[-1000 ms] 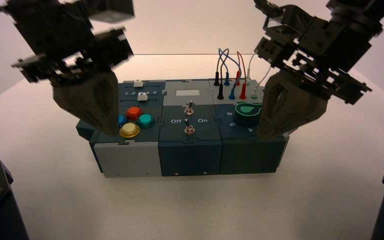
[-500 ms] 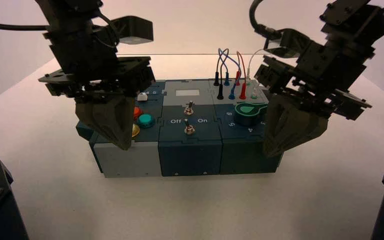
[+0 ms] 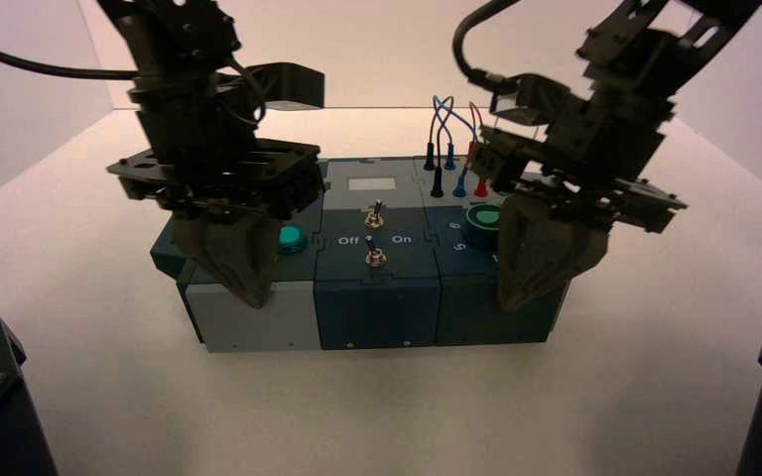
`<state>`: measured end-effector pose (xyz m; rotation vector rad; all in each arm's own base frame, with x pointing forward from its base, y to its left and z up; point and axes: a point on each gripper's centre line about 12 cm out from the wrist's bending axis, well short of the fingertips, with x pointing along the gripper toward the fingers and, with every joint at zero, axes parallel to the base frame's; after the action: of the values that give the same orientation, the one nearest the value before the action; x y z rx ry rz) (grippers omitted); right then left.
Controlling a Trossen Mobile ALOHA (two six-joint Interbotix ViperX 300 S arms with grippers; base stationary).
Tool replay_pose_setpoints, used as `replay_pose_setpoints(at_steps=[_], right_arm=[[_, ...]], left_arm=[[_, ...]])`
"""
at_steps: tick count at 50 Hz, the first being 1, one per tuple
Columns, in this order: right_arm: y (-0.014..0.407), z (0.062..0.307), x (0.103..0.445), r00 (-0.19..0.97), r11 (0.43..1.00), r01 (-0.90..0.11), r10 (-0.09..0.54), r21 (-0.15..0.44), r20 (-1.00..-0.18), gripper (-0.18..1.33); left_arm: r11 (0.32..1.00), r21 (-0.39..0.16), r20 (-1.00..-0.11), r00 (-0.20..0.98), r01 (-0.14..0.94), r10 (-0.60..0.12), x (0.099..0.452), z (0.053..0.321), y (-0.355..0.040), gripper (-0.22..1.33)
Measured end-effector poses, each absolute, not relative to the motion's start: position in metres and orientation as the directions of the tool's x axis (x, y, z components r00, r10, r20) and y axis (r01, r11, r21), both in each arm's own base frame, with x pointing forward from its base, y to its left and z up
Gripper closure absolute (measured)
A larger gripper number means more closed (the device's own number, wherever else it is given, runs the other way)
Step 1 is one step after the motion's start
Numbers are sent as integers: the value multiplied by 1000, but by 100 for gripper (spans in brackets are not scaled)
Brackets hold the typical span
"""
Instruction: Move the box away.
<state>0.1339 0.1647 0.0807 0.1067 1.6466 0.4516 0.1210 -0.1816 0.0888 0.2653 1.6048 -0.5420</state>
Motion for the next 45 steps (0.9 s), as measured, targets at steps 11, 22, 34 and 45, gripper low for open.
replay_pose_setpoints(at_steps=[11,22,34,45], right_arm=[[169,72,139,-151,922,-201,303,330,-941,130],[176,62,147,-169,928,-211,273,306,-947,130],[182,60,158,-153,927,-230,268,298,-951,130],[187,57,168,-147,926,-247,256,286,-955,130]], left_arm=[[858,-160,-986,-109,488,-122,130,83,-184,127],[861,-144,-988,-114,488,-101,139,76,-181,128],[870,-129,-990,-118,476,-82,148,66,-177,128],[868,-131,-990,-110,478,-89,161,65,-176,128]])
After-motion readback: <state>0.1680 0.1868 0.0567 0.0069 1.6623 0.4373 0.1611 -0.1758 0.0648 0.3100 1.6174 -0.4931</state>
